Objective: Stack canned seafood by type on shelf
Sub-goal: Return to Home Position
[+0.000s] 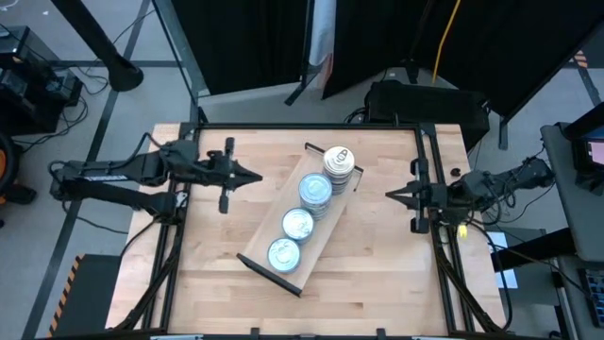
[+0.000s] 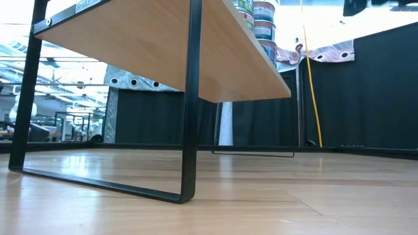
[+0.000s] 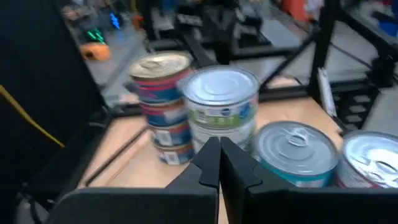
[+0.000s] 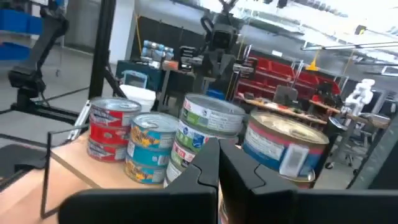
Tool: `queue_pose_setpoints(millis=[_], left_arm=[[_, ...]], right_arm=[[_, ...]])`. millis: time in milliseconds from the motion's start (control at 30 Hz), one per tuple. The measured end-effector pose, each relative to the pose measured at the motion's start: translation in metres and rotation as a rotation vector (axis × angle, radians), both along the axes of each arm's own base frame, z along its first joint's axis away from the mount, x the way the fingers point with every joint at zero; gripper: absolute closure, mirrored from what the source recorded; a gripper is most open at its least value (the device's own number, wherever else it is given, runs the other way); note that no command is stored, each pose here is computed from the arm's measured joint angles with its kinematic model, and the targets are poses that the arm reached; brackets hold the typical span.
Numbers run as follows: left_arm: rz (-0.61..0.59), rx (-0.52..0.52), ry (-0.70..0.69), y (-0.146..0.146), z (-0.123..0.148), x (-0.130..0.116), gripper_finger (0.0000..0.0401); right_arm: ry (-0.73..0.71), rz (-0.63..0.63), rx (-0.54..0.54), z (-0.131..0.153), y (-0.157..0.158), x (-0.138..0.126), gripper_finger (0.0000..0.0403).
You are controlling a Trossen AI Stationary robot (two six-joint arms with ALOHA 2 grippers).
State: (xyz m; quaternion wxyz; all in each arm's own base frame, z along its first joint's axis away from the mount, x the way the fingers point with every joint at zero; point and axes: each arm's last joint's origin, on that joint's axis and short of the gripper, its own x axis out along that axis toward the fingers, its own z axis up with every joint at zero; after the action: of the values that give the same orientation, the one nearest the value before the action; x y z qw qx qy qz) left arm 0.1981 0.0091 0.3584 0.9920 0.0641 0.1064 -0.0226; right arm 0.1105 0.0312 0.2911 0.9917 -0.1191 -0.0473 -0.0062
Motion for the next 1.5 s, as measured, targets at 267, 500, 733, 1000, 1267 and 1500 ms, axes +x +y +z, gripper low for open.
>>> queue_pose_setpoints(millis=[267, 500, 733, 1000, 1267, 1500], left_arm=[[0.142, -0.009, -0.040, 0.013, -0.047, -0.029, 0.0399], [0.189, -0.015, -0.085, 0.018, -0.072, -0.053, 0.0399], [0.173, -0.017, -0.101, 0.015, -0.098, -0.067, 0.0399], [0.138, -0.043, -0.201, 0.013, -0.134, -0.075, 0.0399], [0.142, -0.073, -0.299, 0.011, -0.164, -0.084, 0.0400], [0.163, -0.097, -0.302, 0.007, -0.182, -0.087, 0.0400]], right_arm=[[0.040, -0.046, 0.073, -0.051, -0.012, 0.004, 0.0403], [0.072, -0.035, 0.208, -0.087, -0.020, 0.009, 0.0402], [0.063, -0.028, 0.317, -0.119, -0.024, 0.009, 0.0402], [0.168, 0.054, 0.373, -0.128, -0.021, 0.008, 0.0402], [0.186, 0.050, 0.353, -0.129, -0.021, 0.007, 0.0402], [0.178, 0.039, 0.318, -0.129, -0.022, 0.006, 0.0402]])
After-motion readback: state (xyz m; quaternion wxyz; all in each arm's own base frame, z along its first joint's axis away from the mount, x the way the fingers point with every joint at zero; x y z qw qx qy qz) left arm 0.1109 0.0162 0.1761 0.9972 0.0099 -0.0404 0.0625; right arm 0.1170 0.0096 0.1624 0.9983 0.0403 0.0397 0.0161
